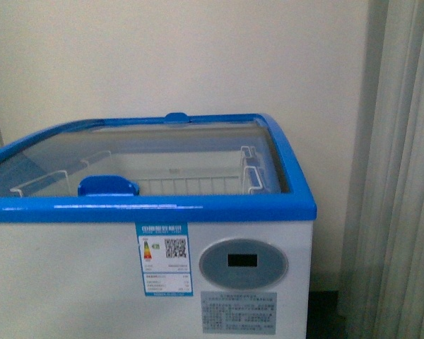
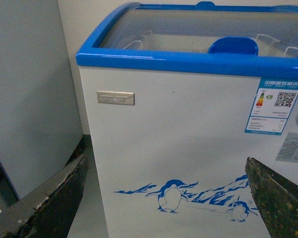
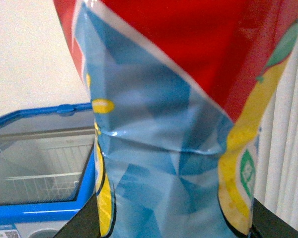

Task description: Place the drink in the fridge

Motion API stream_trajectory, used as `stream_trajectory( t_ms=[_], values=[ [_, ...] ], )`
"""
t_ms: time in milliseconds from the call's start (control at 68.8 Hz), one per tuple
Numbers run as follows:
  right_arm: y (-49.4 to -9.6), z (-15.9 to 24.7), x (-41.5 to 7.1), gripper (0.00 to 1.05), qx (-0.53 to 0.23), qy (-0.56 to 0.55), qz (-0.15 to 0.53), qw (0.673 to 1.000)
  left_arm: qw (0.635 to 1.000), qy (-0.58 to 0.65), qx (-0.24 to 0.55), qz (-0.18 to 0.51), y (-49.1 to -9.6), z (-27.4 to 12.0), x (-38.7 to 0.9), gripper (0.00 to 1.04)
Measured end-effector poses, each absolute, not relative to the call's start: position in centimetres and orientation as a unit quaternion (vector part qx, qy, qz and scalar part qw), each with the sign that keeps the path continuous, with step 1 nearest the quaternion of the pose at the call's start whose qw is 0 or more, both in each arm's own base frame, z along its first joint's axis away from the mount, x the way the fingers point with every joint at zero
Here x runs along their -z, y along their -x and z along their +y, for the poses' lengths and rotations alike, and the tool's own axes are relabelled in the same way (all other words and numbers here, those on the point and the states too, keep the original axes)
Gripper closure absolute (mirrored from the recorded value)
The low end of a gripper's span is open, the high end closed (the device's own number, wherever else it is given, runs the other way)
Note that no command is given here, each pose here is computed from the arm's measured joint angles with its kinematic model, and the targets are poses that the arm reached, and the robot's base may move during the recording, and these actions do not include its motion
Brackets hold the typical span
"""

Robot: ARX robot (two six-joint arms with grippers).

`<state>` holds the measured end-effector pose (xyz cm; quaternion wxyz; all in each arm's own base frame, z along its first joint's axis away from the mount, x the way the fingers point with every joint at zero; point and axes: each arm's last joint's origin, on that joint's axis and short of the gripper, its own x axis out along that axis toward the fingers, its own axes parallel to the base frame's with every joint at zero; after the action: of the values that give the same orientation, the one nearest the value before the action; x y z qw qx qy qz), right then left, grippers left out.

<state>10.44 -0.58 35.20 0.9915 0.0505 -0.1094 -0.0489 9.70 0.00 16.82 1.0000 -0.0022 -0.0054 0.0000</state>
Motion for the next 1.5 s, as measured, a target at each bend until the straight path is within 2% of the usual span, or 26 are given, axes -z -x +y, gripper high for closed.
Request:
stream_trajectory(
  t_ms=[291, 407, 465, 552, 683, 785, 872, 930, 1003, 1104, 1351, 1497],
  values=[
    [-10.4, -0.6, -35.2, 0.64, 0.049, -0.050, -0.111, 0.991, 1.000, 0.004, 0.003, -0.003, -9.7, 0.0, -16.8, 0.08],
    [-10.4, -0.6, -35.2, 0.64, 0.049, -0.051, -0.111, 0.991, 0.989, 0.088, 0.040, 0.113, -10.2, -0.2, -16.5, 0.08],
    [-10.4, -0.6, -35.2, 0.64, 0.049, -0.050, -0.111, 0.991, 0.984, 0.109, 0.045, 0.134, -11.0, -0.2, -16.3, 0.08],
    [-10.4, -0.6, -35.2, 0.64, 0.049, -0.051, -0.111, 0.991, 0.987, 0.099, 0.059, 0.114, -12.9, 0.1, -17.0, 0.08],
    [-10.4, -0.6, -35.2, 0.64, 0.049, -0.050, -0.111, 0.991, 0.993, 0.001, 0.116, 0.034, -18.1, 0.6, -20.2, 0.08],
    [-10.4, -0.6, -35.2, 0.64, 0.049, -0.050, -0.111, 0.991, 0.985, -0.064, 0.160, -0.003, -21.1, 0.5, -21.6, 0.08],
    [-10.4, -0.6, -35.2, 0.64, 0.049, -0.050, -0.111, 0.991, 0.958, -0.167, 0.232, -0.022, -25.7, 0.1, -22.8, 0.08],
    [-10.4, -0.6, -35.2, 0.64, 0.049, -0.050, -0.111, 0.991, 0.927, -0.237, 0.289, -0.032, -28.8, -0.5, -23.6, 0.08],
    [-10.4, -0.6, -35.2, 0.64, 0.049, -0.050, -0.111, 0.991, 0.906, -0.275, 0.321, -0.037, -30.5, -0.9, -24.0, 0.08],
    [-10.4, -0.6, -35.2, 0.64, 0.049, -0.050, -0.111, 0.991, 0.858, -0.357, 0.367, -0.039, -33.3, -1.4, -24.4, 0.08],
    [-10.4, -0.6, -35.2, 0.64, 0.049, -0.050, -0.111, 0.991, 0.762, -0.486, 0.428, -0.009, -37.0, -1.6, -23.2, 0.08],
    [-10.4, -0.6, -35.2, 0.64, 0.049, -0.050, -0.111, 0.991, 0.738, -0.516, 0.435, -0.024, -38.2, -1.9, -23.5, 0.08]
  ],
)
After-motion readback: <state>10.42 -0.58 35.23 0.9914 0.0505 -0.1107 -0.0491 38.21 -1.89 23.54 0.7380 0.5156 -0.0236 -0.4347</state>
